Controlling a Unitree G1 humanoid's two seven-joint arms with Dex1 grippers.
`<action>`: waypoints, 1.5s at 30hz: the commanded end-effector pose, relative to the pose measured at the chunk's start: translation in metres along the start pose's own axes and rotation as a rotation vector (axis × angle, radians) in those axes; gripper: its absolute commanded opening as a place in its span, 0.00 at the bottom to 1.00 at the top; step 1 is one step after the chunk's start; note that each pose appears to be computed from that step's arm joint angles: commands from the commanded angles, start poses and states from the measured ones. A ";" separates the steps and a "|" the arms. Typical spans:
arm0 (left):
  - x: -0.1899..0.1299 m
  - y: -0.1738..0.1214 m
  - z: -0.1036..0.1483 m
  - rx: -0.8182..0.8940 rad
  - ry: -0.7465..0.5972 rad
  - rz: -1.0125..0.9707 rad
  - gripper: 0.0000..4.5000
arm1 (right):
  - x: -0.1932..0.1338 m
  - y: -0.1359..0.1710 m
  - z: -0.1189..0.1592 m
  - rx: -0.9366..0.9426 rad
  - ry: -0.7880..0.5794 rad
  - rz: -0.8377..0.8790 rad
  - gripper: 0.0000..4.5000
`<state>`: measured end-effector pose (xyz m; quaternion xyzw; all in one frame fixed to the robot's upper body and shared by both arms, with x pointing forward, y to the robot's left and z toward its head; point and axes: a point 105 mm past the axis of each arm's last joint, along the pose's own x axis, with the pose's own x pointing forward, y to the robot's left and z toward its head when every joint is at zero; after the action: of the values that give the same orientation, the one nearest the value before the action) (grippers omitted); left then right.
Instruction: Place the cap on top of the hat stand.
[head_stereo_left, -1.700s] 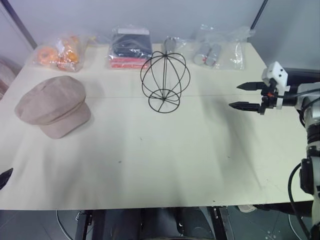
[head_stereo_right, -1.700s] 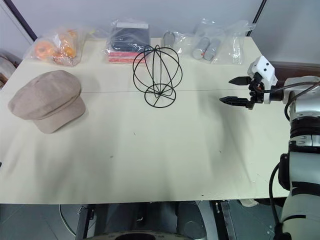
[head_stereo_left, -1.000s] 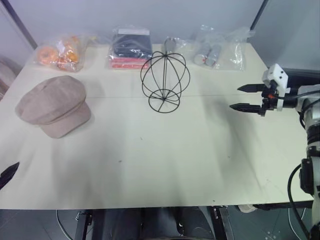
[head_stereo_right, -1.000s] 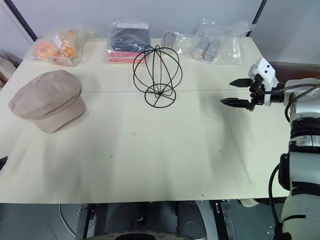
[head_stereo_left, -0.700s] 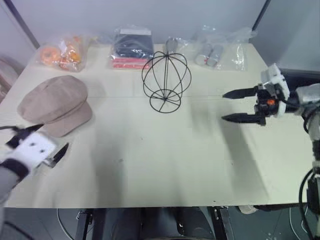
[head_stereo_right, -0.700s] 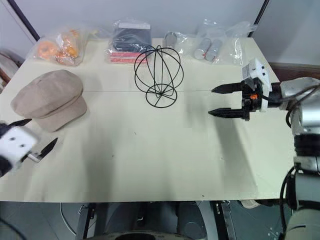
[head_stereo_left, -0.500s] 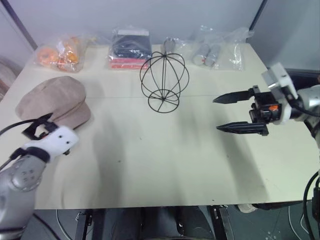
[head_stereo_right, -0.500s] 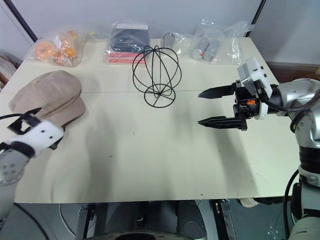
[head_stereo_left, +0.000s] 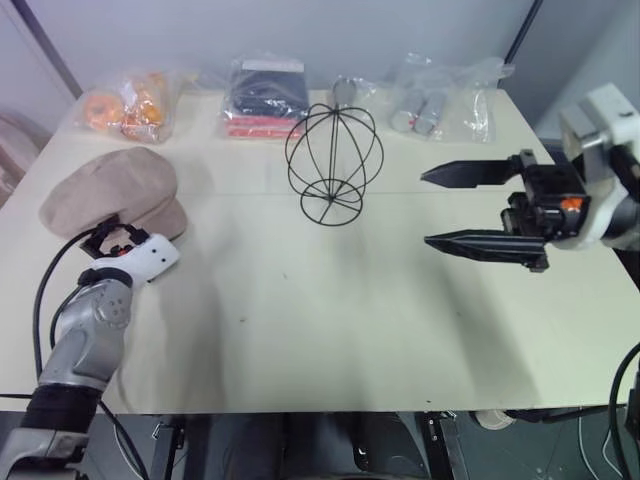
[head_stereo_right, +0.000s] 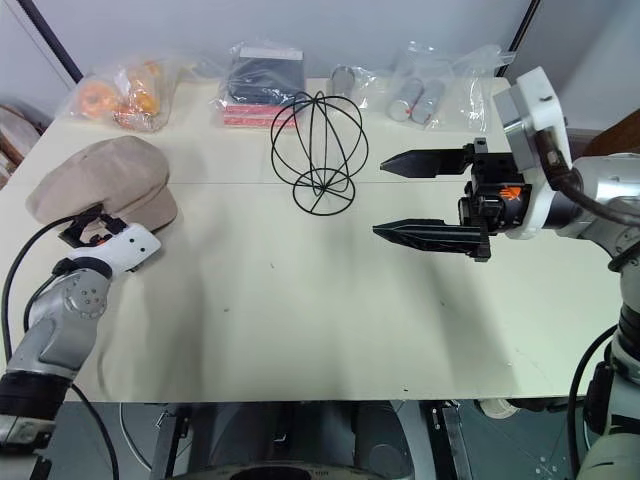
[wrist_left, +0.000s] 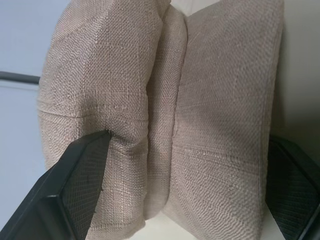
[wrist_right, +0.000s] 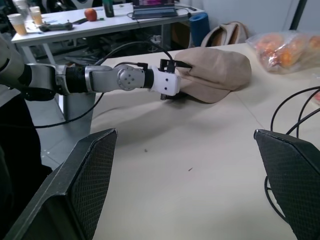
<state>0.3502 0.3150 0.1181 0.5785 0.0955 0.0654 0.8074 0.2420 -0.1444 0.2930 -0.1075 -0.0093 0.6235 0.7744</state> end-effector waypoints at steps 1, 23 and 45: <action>0.004 -0.009 -0.003 -0.006 -0.004 -0.024 0.88 | -0.003 0.006 0.014 -0.060 -0.014 -0.013 1.00; -0.022 0.168 0.179 -0.066 -0.676 0.457 0.01 | -0.046 -0.015 0.040 -0.108 -0.025 -0.256 1.00; -0.077 0.046 0.268 0.218 -1.070 0.145 0.01 | -0.057 -0.008 0.030 -0.060 -0.039 -0.373 1.00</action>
<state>0.3470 0.0766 0.2481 0.6171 -0.3386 -0.1810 0.6869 0.2374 -0.1984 0.3229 -0.1054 -0.0401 0.4700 0.8754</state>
